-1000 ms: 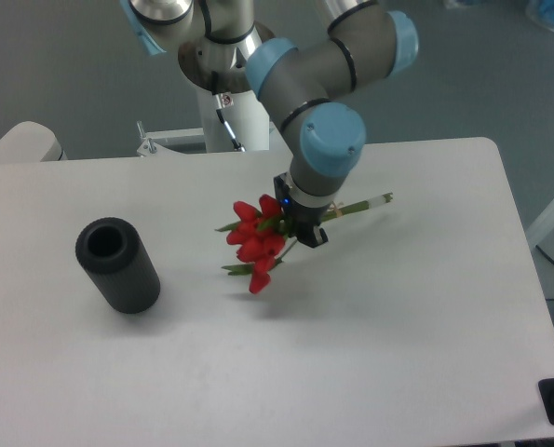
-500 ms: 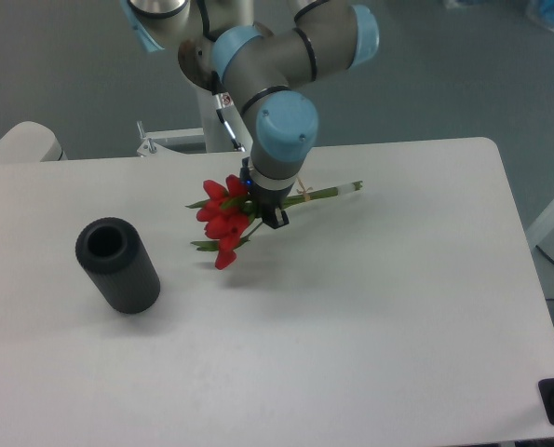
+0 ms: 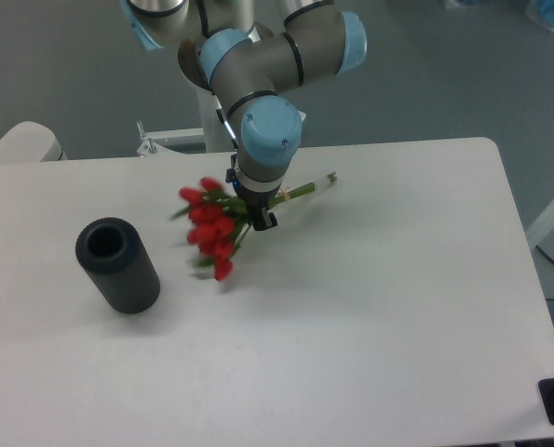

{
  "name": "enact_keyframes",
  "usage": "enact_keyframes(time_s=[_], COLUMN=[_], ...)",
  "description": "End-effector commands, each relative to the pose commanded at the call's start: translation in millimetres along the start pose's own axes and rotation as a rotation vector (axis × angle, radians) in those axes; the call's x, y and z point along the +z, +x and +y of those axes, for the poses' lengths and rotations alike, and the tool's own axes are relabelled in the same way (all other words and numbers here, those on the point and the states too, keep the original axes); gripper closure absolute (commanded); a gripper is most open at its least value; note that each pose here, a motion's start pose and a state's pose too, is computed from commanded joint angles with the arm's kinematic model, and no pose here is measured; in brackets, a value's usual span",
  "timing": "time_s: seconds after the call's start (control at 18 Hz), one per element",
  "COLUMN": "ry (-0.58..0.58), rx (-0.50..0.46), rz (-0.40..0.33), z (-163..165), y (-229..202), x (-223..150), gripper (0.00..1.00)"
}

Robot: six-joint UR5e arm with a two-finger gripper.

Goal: Place the flowers on the table
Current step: 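Open the gripper to release the tulips onto the table, then lift the open gripper up and away from the tulips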

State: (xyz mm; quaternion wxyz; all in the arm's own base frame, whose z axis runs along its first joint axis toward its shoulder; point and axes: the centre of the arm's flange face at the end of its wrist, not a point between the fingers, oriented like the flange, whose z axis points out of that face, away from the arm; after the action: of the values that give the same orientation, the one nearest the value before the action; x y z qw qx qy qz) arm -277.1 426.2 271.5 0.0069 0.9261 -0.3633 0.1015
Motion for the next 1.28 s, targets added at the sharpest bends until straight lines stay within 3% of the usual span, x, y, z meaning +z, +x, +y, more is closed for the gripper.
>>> enact_keyframes(time_s=[0.56, 0.72, 0.94, 1.28], ry=[-0.005, -0.005, -0.031, -0.036], rx=[-0.008, -0.017, -0.036, -0.030], rz=[-0.103, -0.142, -0.160, -0.178], z=[7, 15, 51, 66], y=[-31, -55, -97, -147], x=[-49, -71, -95, -114], gripper=[0.00, 0.00, 0.00, 0.00])
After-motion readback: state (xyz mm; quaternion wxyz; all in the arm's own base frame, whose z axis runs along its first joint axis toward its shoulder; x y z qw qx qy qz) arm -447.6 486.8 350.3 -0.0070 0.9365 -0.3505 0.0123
